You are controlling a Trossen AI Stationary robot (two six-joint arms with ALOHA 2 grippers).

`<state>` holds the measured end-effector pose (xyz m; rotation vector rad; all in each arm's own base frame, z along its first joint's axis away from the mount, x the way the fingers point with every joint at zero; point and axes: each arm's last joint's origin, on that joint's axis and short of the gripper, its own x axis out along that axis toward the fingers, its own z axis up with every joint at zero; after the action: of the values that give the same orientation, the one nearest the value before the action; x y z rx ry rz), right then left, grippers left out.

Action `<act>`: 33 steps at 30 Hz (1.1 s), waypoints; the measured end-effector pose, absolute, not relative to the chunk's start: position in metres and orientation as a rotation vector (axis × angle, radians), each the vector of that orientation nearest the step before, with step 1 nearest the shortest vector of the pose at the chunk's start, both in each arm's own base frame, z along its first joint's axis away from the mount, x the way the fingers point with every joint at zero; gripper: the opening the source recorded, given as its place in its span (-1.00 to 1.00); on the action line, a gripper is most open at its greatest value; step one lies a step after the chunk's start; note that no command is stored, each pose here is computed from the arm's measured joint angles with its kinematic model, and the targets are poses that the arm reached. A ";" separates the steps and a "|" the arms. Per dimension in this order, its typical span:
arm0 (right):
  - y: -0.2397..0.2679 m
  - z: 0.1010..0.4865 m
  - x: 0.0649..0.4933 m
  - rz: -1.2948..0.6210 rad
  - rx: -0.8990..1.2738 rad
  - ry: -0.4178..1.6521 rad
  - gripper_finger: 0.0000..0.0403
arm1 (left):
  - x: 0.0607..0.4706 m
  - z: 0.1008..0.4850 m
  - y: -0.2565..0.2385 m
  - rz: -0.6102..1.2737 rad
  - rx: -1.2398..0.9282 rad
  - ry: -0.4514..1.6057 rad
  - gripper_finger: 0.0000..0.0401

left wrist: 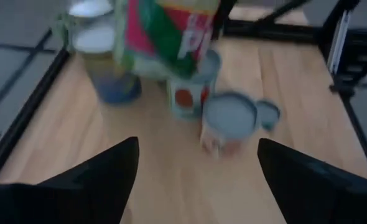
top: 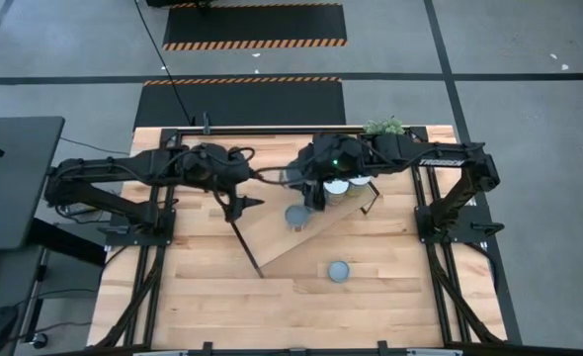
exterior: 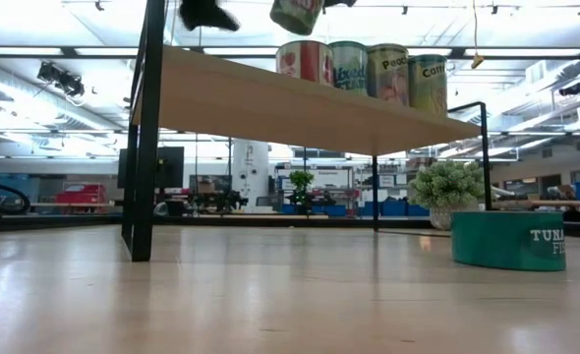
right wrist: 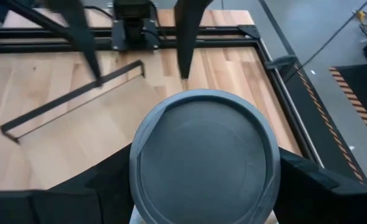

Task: Pick and place cans onto a shelf
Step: Put the small canned peas on the shelf aligned with the other big canned mixed vegetables

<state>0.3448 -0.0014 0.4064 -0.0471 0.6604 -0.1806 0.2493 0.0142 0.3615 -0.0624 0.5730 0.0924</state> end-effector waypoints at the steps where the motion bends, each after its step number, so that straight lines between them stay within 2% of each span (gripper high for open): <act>1: -0.004 0.406 0.345 -0.187 -0.044 0.660 0.46 | 0.251 0.361 0.014 0.092 -0.062 0.573 0.67; 5: -0.014 0.400 0.350 -0.198 -0.062 0.683 0.46 | 0.255 0.360 0.014 0.091 -0.063 0.561 0.66; 10: -0.017 0.374 0.371 -0.166 -0.148 0.763 0.46 | 0.255 0.358 0.015 0.095 -0.062 0.578 0.62; 18: -0.031 0.341 0.393 -0.176 -0.138 0.863 0.47 | 0.253 0.355 0.015 0.128 -0.058 0.611 0.62; 33: -0.034 0.329 0.394 -0.138 -0.124 0.946 0.47 | 0.241 0.348 0.014 0.141 -0.077 0.732 0.62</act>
<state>0.3938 -0.0337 0.3289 -0.1237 0.9463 -0.1381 0.2414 0.0144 0.3477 -0.0773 0.7321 0.1414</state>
